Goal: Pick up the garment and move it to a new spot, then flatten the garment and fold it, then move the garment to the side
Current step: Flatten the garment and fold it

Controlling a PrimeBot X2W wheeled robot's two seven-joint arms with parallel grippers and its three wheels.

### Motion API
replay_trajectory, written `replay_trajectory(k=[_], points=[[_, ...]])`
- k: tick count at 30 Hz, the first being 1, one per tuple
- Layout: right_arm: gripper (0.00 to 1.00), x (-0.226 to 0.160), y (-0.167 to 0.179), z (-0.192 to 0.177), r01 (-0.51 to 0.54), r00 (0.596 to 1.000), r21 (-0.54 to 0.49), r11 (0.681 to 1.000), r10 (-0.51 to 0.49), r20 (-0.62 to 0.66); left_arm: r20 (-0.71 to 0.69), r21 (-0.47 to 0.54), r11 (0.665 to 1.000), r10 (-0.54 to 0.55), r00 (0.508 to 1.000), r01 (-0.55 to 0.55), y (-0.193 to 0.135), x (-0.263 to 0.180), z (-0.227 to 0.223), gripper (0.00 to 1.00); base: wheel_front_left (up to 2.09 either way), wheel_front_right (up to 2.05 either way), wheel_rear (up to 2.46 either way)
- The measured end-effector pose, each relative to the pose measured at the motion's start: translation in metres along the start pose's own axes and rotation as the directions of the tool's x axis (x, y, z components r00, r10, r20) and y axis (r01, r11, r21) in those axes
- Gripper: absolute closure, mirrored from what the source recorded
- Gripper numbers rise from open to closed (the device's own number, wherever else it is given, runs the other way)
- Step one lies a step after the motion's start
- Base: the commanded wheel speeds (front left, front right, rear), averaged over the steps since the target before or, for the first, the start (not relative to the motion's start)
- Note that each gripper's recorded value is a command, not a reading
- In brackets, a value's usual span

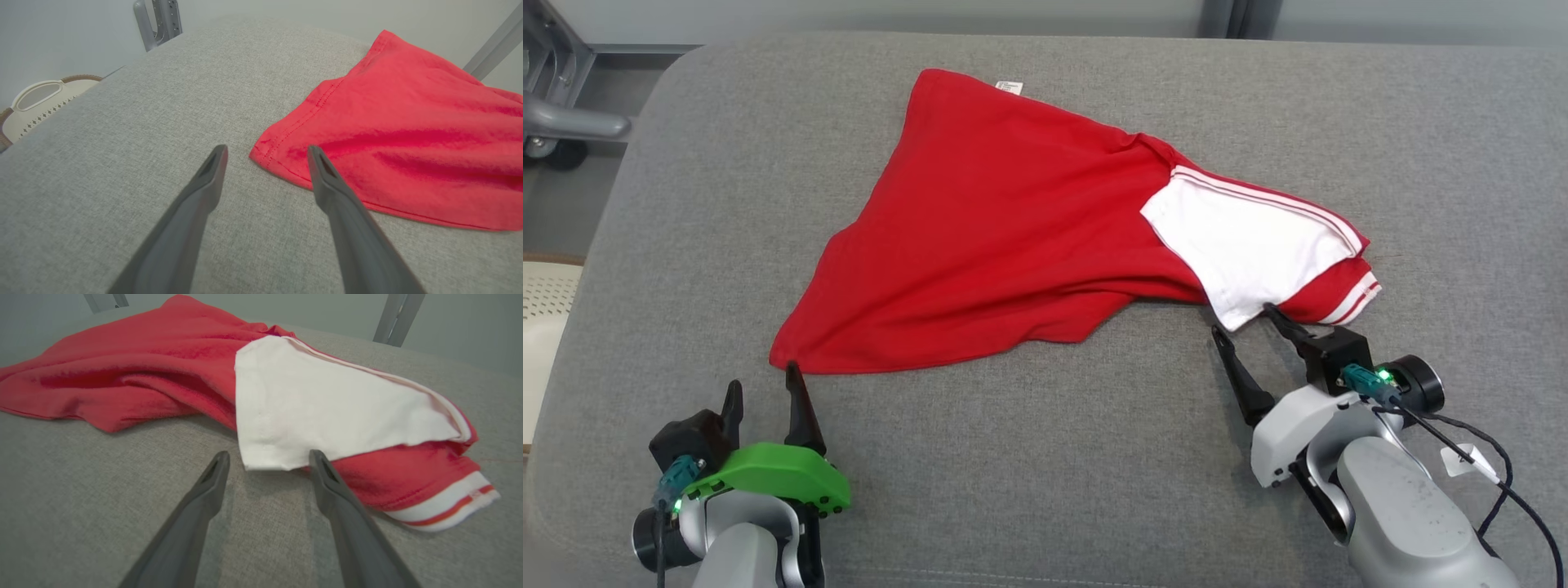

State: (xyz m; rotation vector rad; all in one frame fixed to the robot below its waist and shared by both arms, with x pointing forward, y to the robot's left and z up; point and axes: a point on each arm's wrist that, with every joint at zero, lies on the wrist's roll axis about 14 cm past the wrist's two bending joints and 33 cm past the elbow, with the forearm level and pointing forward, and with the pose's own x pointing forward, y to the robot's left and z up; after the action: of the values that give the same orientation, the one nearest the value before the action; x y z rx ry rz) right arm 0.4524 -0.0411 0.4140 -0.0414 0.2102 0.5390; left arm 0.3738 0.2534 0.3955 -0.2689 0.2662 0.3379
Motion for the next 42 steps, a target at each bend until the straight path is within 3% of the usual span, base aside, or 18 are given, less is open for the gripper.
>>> replay_trajectory(k=[2, 3, 4, 6, 16, 19, 23, 30, 31, 32, 37, 42], points=[[0.00, 0.003, -0.002, -0.002, -0.001, 1.000, -0.013, 1.000, 0.001, -0.011, 0.003, -0.006, 1.000, 0.004, 1.000, -0.004, 0.002, -0.001, 0.001, 0.00, 0.00, 0.00, 0.00], [0.14, 0.006, -0.002, -0.002, -0.002, 1.000, -0.020, 1.000, 0.002, -0.011, 0.005, -0.006, 1.000, 0.006, 1.000, -0.006, 0.002, -0.001, 0.001, 0.00, 0.00, 0.00, 0.00], [0.39, 0.008, -0.003, 0.000, -0.002, 1.000, -0.021, 1.000, 0.001, -0.009, 0.007, -0.007, 1.000, 0.006, 1.000, -0.006, 0.002, -0.001, 0.002, 0.00, 0.00, 0.00, 0.00], [1.00, 0.011, -0.003, 0.002, -0.005, 1.000, -0.027, 1.000, 0.005, -0.005, 0.011, -0.010, 1.000, 0.009, 1.000, -0.009, 0.003, -0.001, 0.003, 0.00, 0.00, 0.00, 0.00], [1.00, 0.013, -0.022, 0.040, 0.049, 0.992, 0.003, 0.999, -0.049, 0.117, 0.016, -0.002, 1.000, 0.007, 1.000, -0.007, 0.003, -0.004, 0.003, 0.00, 0.00, 0.00, 0.00], [1.00, 0.007, -0.057, 0.077, 0.135, 0.966, 0.027, 0.990, -0.138, 0.220, 0.028, -0.004, 1.000, -0.006, 1.000, 0.006, -0.001, -0.003, 0.007, 0.00, 0.00, 0.00, 0.00], [1.00, 0.009, -0.107, 0.118, 0.231, 0.933, -0.047, 0.972, -0.208, 0.294, 0.014, 0.010, 0.999, -0.049, 0.999, 0.049, -0.013, -0.005, 0.002, 0.00, 0.00, 0.00, 0.00], [1.00, 0.026, -0.165, 0.135, 0.331, 0.922, -0.162, 0.929, -0.283, 0.264, -0.022, 0.037, 0.994, -0.100, 0.995, 0.101, -0.025, -0.010, -0.010, 0.00, 0.00, 0.00, 0.00], [0.86, 0.030, -0.175, 0.135, 0.351, 0.917, -0.156, 0.923, -0.306, 0.255, -0.032, 0.040, 0.993, -0.106, 0.994, 0.108, -0.026, -0.011, -0.012, 0.00, 0.00, 0.00, 0.00], [0.00, 0.037, -0.195, 0.131, 0.392, 0.909, -0.128, 0.911, -0.362, 0.209, -0.050, 0.044, 0.992, -0.112, 0.992, 0.115, -0.027, -0.015, -0.018, 0.00, 0.00, 0.00, 0.00], [0.00, 0.058, -0.214, 0.128, 0.440, 0.890, -0.101, 0.892, -0.418, 0.180, -0.071, 0.030, 0.997, -0.069, 0.995, 0.071, -0.013, -0.023, -0.025, 0.00, 0.00, 0.00, 0.00], [0.00, 0.079, -0.164, 0.079, 0.342, 0.937, -0.059, 0.938, -0.336, 0.097, -0.098, 0.024, 1.000, -0.001, 0.995, 0.004, 0.006, -0.030, -0.035, 0.00, 0.00, 0.00, 0.00]])
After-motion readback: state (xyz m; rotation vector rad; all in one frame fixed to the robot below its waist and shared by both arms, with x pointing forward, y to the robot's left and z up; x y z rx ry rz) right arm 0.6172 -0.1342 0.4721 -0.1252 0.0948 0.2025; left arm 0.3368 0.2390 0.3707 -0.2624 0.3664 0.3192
